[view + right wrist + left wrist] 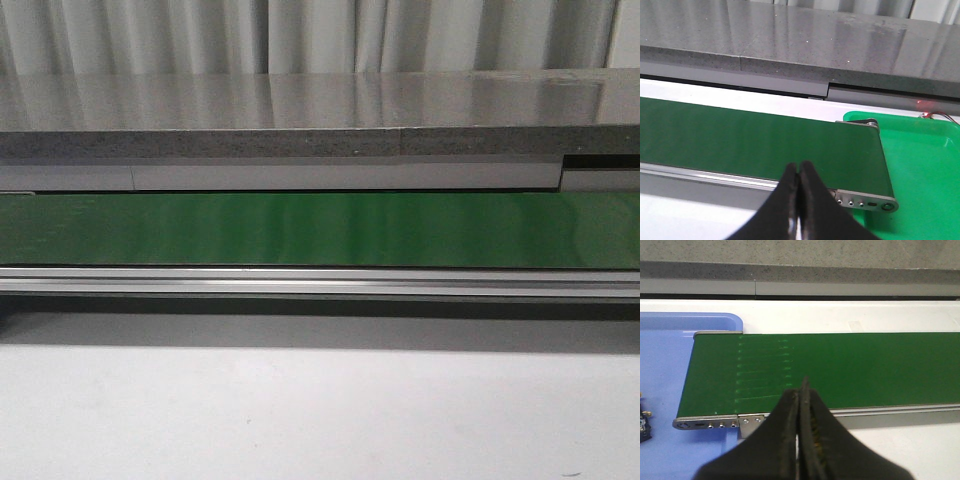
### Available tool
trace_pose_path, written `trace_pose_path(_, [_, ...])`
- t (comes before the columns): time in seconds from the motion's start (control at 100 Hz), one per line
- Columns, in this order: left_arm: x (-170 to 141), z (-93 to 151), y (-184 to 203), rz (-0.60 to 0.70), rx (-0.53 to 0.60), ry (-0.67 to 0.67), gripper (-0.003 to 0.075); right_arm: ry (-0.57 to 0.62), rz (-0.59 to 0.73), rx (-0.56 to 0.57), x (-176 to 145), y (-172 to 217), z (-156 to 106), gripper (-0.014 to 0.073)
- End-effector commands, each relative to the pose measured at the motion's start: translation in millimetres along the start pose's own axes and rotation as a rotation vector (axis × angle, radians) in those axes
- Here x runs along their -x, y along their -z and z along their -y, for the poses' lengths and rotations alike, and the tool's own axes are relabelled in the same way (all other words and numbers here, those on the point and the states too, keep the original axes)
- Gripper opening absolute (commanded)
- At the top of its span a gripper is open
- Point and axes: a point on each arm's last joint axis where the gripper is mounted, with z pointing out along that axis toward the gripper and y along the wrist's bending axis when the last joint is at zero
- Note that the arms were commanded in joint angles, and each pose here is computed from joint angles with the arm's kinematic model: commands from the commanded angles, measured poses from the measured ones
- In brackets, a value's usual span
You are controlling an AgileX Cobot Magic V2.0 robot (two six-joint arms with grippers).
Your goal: Move button from right to left
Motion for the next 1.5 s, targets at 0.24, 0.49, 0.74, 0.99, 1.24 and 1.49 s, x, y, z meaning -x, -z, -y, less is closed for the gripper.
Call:
trace_pose_path(0.24, [-20.3,2.8,27.1,0.207,0.010,-0.001,-0.0020,0.015,0.097,-0.015,14.3,2.6,1.5,-0.0066])
trace_pose_path(0.49, [-43.1,-6.8,27.9,0.392,0.112,-0.077,-0.0020,0.015,0.097,-0.015,14.3,2.6,1.5,-0.0066])
trace_pose_path(0.74, [-84.4,-14.1,20.4,0.509,0.165,-0.097,-0.0020,0.015,0.097,-0.015,14.3,2.6,1.5,-0.0066])
trace_pose_path(0.99, [-130.7,-19.3,6.0,0.527,0.161,-0.017,-0.0020,0.015,0.097,-0.015,14.3,2.6,1.5,-0.0066])
trace_pose_path(1.24, [-152.5,-21.5,-2.5,0.521,0.162,-0.018,-0.0020,0.015,0.098,-0.015,14.3,2.6,1.5,-0.0066])
trace_pose_path(1.49, [-151.6,-21.4,-2.0,0.532,0.162,-0.017,-0.0020,0.015,0.098,-0.015,14.3,2.6,1.5,-0.0066])
